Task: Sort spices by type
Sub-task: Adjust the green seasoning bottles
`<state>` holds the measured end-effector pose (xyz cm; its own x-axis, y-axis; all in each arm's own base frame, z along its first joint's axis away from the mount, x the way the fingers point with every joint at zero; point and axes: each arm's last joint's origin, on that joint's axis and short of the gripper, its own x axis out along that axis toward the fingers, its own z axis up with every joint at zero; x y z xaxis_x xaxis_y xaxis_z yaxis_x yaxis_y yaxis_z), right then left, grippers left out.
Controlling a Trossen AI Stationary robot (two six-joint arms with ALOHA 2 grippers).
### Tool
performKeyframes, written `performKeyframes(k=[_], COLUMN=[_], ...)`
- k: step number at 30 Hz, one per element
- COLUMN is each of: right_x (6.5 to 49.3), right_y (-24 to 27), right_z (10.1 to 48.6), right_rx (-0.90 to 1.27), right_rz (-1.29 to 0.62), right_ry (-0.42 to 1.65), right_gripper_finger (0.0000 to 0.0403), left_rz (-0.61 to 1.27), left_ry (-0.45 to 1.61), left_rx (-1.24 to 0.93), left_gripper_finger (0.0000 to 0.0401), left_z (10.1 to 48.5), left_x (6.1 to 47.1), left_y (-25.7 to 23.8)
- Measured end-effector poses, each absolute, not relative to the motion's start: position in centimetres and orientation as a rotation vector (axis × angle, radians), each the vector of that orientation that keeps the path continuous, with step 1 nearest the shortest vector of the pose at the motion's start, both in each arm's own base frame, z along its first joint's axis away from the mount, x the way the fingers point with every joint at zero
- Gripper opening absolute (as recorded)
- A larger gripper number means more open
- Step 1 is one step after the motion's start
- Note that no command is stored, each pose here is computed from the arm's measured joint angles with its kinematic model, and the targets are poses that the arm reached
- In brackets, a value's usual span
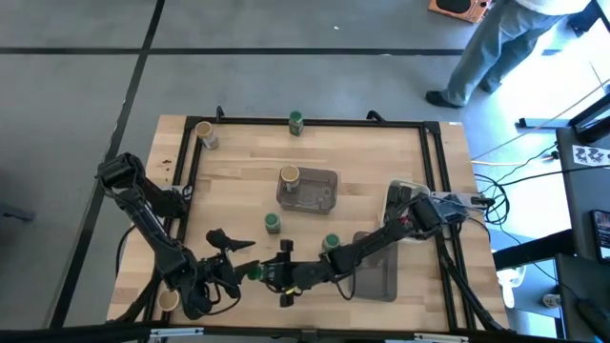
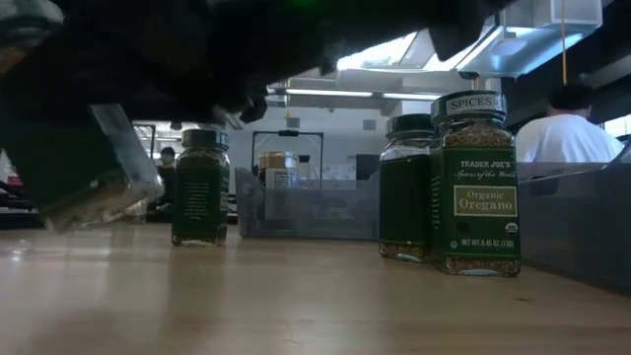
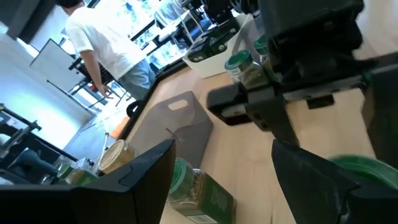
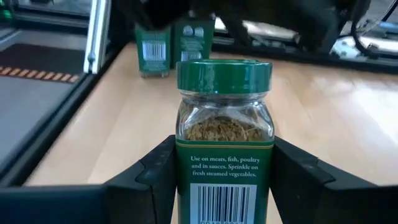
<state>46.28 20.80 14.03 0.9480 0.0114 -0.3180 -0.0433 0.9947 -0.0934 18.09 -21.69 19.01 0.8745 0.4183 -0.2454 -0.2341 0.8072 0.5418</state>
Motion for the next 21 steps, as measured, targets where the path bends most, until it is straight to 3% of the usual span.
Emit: performKeyframes(k=[9, 16, 21], right_x=[46.4, 46.1, 46.2], right_y=[20.5, 21.0, 20.9], right_z=[13.4, 13.5, 13.6], right_rx=[-0.118, -0.15, -0.146], right_rz=[-0.02, -0.051, -0.056], right_ry=[0.332, 0.32, 0.313], right_gripper_finger=[0.0199, 0.0199, 0.0199], left_rz=[0.303, 0.202, 0.188], left_ry=[0.401, 0.549, 0.632], left_rx=[0.392, 0.088, 0.045], left_gripper_finger=[0.0263, 0.0263, 0.0263], left_z=[19.3, 21.9, 20.7], left_x=[17.4, 15.4, 16.5], left_y=[-21.9, -20.4, -20.0])
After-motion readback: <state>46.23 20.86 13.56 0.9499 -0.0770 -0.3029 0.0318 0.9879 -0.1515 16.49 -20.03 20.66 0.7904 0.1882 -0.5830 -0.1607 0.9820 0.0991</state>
